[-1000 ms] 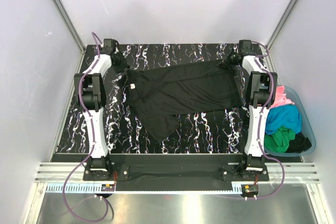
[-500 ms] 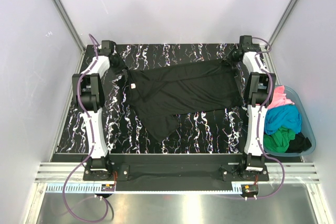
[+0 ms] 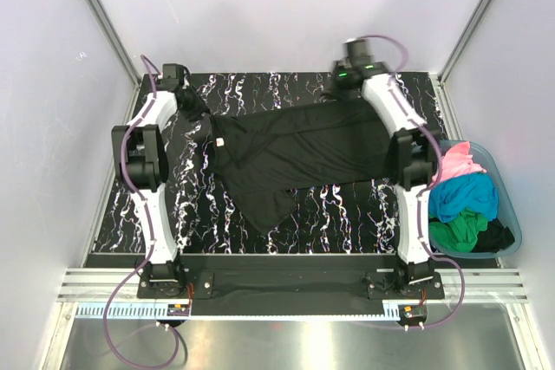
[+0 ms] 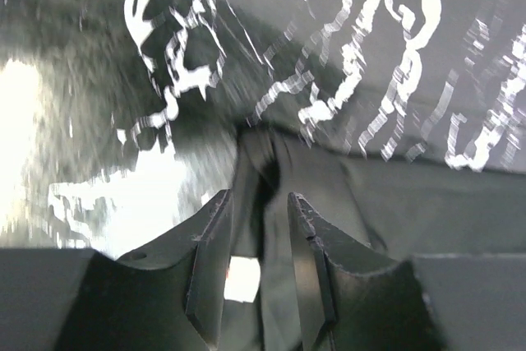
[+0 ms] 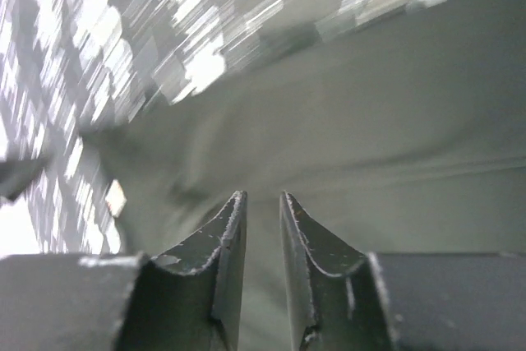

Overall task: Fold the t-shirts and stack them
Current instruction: Fold the tshirt

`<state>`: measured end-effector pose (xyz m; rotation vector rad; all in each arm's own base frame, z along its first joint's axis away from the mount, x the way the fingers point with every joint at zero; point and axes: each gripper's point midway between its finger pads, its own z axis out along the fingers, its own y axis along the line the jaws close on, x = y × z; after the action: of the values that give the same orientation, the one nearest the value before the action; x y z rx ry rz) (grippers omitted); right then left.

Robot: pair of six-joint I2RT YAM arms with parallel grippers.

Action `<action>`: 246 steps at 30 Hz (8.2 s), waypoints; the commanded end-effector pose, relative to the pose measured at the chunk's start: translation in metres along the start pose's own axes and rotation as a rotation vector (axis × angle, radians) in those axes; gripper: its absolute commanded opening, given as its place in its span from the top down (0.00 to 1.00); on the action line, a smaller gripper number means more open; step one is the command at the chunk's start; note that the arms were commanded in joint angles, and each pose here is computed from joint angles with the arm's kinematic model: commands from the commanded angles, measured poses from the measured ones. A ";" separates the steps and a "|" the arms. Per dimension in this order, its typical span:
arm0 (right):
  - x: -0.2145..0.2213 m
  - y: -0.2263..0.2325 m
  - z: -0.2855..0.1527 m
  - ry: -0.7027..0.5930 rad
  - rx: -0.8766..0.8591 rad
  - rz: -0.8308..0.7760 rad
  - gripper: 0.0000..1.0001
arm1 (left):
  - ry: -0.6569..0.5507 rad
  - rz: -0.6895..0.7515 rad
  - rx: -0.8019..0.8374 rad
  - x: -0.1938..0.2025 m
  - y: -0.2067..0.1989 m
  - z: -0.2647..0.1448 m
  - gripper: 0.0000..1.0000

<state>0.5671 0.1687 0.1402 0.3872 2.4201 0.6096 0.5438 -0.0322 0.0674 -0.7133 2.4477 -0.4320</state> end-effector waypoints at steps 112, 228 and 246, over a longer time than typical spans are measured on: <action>0.111 0.070 -0.192 -0.012 -0.073 -0.231 0.65 | -0.014 0.835 0.109 0.152 -0.147 -0.039 1.00; -0.042 -0.144 0.082 -0.145 0.164 0.423 1.00 | -0.025 0.177 -0.071 -0.003 0.000 0.002 0.72; -0.040 -0.140 0.078 -0.141 0.144 0.440 1.00 | 0.039 0.239 -0.046 0.015 0.005 0.003 0.58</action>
<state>0.6267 0.0617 0.0203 1.0002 2.2774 0.5592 0.5333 -0.0417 0.0452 -0.4603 2.5605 -0.3118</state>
